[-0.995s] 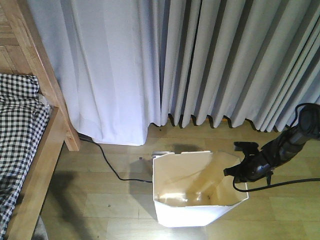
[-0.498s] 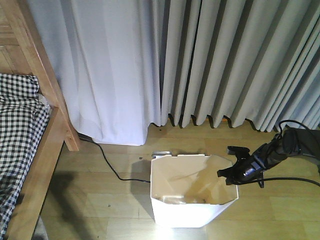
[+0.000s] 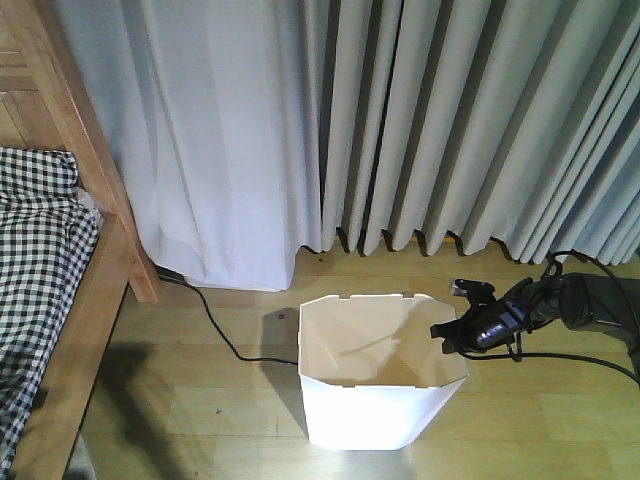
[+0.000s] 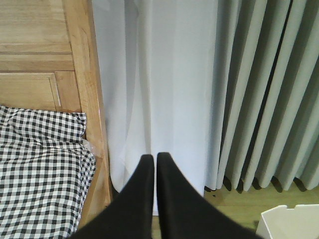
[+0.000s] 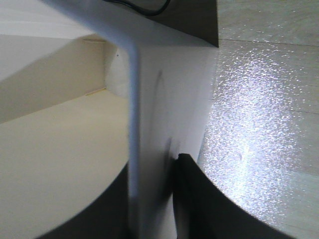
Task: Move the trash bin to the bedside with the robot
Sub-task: 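Lower the bin to the floor with the right gripper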
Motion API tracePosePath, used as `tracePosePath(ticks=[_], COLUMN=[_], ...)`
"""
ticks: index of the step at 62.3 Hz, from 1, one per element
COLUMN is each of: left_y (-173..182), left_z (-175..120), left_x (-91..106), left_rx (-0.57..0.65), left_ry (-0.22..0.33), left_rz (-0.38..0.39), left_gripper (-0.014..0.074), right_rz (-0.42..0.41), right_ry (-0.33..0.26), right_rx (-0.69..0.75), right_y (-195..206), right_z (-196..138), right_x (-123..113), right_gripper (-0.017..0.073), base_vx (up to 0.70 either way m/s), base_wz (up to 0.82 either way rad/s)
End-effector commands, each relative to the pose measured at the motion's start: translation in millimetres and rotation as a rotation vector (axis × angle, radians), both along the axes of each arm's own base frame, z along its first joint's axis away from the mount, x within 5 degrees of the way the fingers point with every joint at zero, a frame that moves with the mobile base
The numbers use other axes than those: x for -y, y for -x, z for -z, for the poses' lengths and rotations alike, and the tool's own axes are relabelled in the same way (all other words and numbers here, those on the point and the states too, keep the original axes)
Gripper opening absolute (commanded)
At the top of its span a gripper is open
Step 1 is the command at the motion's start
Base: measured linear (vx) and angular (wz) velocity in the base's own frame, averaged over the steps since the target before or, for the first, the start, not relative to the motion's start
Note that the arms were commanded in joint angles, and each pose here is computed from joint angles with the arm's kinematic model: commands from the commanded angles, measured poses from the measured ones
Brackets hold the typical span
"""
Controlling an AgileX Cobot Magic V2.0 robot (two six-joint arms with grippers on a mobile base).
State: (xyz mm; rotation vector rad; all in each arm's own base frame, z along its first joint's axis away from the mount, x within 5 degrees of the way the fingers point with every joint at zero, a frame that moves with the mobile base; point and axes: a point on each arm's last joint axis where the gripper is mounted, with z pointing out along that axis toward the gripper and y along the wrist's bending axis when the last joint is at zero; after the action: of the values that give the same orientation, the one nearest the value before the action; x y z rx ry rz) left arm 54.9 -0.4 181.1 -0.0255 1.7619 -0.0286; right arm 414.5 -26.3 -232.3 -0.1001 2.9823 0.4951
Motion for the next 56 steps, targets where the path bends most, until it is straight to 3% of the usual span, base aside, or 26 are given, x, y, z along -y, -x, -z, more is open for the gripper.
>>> tracePosePath(ticks=[1, 29, 46, 56], left_y=[-0.6, -0.6, -0.6, -0.6], left_z=[-0.7, -0.7, -0.7, -0.7], left_x=[0.1, 0.1, 0.1, 0.1], left_rx=[0.065, 0.065, 0.065, 0.065], left_ry=[0.008, 0.008, 0.008, 0.008], left_rz=[0.000, 0.000, 0.000, 0.000], left_gripper=[-0.0006, -0.0006, -0.0006, -0.0006], right_rz=[-0.008, -0.022, -0.020, -0.025], right_ry=[-0.054, -0.031, -0.022, -0.014], right_rx=[-0.002, 0.019, 0.028, 0.069], right_y=[-15.7, -19.7, -20.4, -33.3], right_z=[-21.4, -23.4, -23.4, -42.3], right_x=[-2.8, -0.3, 0.4, 3.1], right_gripper=[0.0181, 0.0515, 0.0518, 0.0518], base_vx=[0.00, 0.00, 0.00, 0.00], base_wz=[0.00, 0.00, 0.00, 0.00])
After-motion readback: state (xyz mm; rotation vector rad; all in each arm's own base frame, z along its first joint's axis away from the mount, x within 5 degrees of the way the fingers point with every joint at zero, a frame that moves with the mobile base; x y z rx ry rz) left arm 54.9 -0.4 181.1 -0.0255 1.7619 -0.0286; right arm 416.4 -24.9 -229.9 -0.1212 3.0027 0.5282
